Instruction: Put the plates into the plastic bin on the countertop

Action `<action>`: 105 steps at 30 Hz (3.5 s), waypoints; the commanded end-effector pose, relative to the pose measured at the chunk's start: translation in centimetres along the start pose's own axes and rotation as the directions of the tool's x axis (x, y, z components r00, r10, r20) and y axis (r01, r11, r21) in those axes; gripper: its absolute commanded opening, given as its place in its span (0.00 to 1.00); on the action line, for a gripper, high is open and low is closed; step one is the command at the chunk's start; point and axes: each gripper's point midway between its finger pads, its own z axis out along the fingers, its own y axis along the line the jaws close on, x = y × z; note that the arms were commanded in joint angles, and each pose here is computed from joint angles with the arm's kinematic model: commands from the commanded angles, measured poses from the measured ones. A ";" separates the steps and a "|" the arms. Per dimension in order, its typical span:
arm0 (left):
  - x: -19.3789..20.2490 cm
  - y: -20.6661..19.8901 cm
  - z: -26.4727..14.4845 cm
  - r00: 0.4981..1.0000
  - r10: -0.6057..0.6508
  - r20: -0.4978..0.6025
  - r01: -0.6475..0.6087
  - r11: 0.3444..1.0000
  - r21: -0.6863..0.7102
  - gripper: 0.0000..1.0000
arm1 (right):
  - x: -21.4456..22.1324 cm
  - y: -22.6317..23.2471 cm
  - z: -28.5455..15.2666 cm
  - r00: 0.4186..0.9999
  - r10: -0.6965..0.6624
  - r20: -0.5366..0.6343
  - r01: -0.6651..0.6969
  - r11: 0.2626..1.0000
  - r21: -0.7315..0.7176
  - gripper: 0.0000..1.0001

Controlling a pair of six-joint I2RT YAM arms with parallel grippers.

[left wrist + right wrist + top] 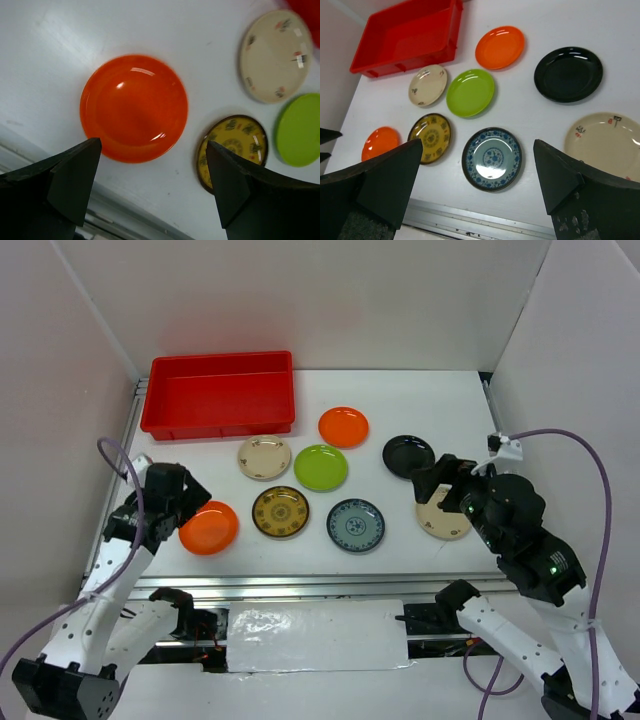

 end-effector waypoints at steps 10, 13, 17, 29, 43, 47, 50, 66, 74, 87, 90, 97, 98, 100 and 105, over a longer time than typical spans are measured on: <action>8.4 8.1 3.6 0.913 -0.375 -0.160 0.280 0.863 -0.421 0.99 | 2.7 4.6 2.8 0.993 -0.056 -0.104 0.032 0.974 -0.224 1.00; 9.6 8.7 4.8 0.904 -0.398 -0.153 0.305 0.855 -0.420 0.99 | 2.6 4.9 2.9 0.993 -0.062 -0.103 0.036 0.970 -0.239 1.00; 10.2 9.6 5.4 0.898 -0.422 -0.125 0.333 0.837 -0.434 0.99 | 2.4 5.3 2.7 0.993 -0.069 -0.097 0.041 0.965 -0.259 1.00; 10.3 10.0 7.9 0.890 -0.454 -0.048 0.400 0.827 -0.396 0.91 | 3.0 5.9 2.2 0.991 -0.084 -0.106 0.049 0.954 -0.294 1.00; 11.3 11.0 9.5 0.895 -0.442 -0.057 0.377 0.820 -0.431 0.67 | 3.0 5.7 2.2 0.991 -0.084 -0.102 0.053 0.959 -0.280 1.00; 11.0 11.6 9.6 0.885 -0.463 -0.044 0.397 0.801 -0.448 0.42 | 2.8 5.6 2.1 0.992 -0.083 -0.094 0.055 0.961 -0.272 1.00; 10.3 11.9 9.2 0.884 -0.466 -0.017 0.413 0.799 -0.438 0.29 | 2.6 5.6 2.1 0.993 -0.080 -0.090 0.053 0.961 -0.271 1.00; -2.0 7.8 4.8 0.875 -0.428 0.226 0.469 0.865 -0.179 0.00 | 2.4 5.8 2.3 0.993 -0.078 -0.090 0.052 0.963 -0.264 1.00; -12.5 -1.0 1.1 0.896 -0.325 0.301 0.302 0.945 0.121 0.00 | 2.5 5.7 2.8 0.992 -0.076 -0.098 0.049 0.966 -0.254 1.00; -22.3 -20.0 23.3 0.973 -0.224 -0.062 0.231 0.892 0.388 0.00 | 3.1 5.9 3.7 0.991 -0.046 -0.124 0.010 0.959 -0.282 1.00; -21.1 -20.3 27.8 0.971 -0.217 -0.098 0.238 0.902 0.360 0.00 | 3.0 5.7 3.8 0.991 -0.050 -0.123 0.015 0.963 -0.269 1.00; -18.5 -19.5 34.0 0.968 -0.218 -0.123 0.249 0.892 0.376 0.00 | 3.2 6.0 4.2 0.989 -0.056 -0.139 0.015 0.961 -0.276 1.00; -18.2 -19.0 34.8 0.966 -0.225 -0.128 0.257 0.896 0.363 0.00 | 3.3 6.3 4.2 0.987 -0.059 -0.147 0.016 0.959 -0.283 1.00; -17.7 -18.4 35.3 0.963 -0.229 -0.144 0.266 0.897 0.353 0.00 | 3.2 6.2 4.3 0.988 -0.059 -0.143 0.017 0.960 -0.280 1.00; -17.4 -17.3 35.7 0.965 -0.229 -0.127 0.259 0.913 0.316 0.73 | 3.4 6.6 4.5 0.987 -0.053 -0.151 0.007 0.957 -0.289 1.00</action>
